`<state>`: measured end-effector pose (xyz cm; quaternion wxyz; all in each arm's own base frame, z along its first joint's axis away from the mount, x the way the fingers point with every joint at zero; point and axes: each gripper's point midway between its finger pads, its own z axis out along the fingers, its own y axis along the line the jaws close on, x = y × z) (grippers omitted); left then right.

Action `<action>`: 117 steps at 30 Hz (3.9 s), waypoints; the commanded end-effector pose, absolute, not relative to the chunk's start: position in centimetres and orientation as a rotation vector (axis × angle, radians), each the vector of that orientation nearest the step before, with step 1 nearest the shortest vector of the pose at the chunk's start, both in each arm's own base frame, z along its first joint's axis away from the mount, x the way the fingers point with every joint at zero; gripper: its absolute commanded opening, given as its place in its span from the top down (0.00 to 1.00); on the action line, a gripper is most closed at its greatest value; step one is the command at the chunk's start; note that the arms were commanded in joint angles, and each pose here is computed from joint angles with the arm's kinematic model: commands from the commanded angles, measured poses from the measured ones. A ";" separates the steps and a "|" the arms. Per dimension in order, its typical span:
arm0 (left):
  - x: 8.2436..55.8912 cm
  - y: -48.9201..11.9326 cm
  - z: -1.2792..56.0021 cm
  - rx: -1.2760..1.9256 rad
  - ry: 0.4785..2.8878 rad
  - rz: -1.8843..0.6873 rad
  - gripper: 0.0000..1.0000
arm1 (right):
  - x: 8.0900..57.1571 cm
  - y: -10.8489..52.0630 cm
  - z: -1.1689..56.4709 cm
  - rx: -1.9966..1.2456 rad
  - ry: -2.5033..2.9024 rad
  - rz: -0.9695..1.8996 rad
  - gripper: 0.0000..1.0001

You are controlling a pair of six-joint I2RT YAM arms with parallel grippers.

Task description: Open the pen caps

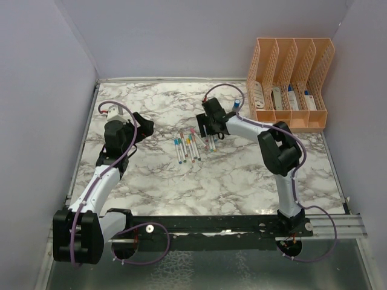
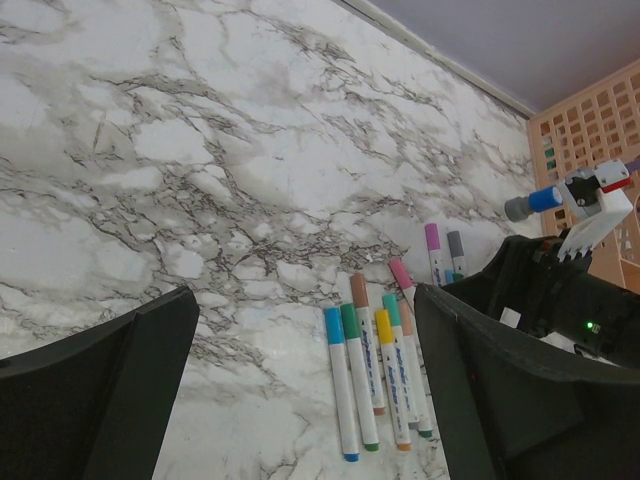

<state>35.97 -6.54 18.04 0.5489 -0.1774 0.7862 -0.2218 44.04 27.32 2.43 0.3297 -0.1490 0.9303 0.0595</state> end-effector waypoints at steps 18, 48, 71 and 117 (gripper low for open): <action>35.8 -6.3 17.7 -0.444 1.848 -0.534 0.09 | 34.6 22.5 -3.9 -0.617 2.608 -0.006 0.45; 36.1 -6.9 17.9 -0.431 1.850 -0.554 0.09 | 37.3 20.7 7.7 -0.415 2.430 0.137 0.39; 36.5 -7.8 18.1 -0.405 1.858 -0.573 0.10 | 39.3 21.5 3.4 -0.422 2.487 0.145 0.46; 36.6 -8.3 18.1 -0.396 1.861 -0.580 0.10 | 34.4 21.4 2.6 -0.520 2.573 0.249 0.66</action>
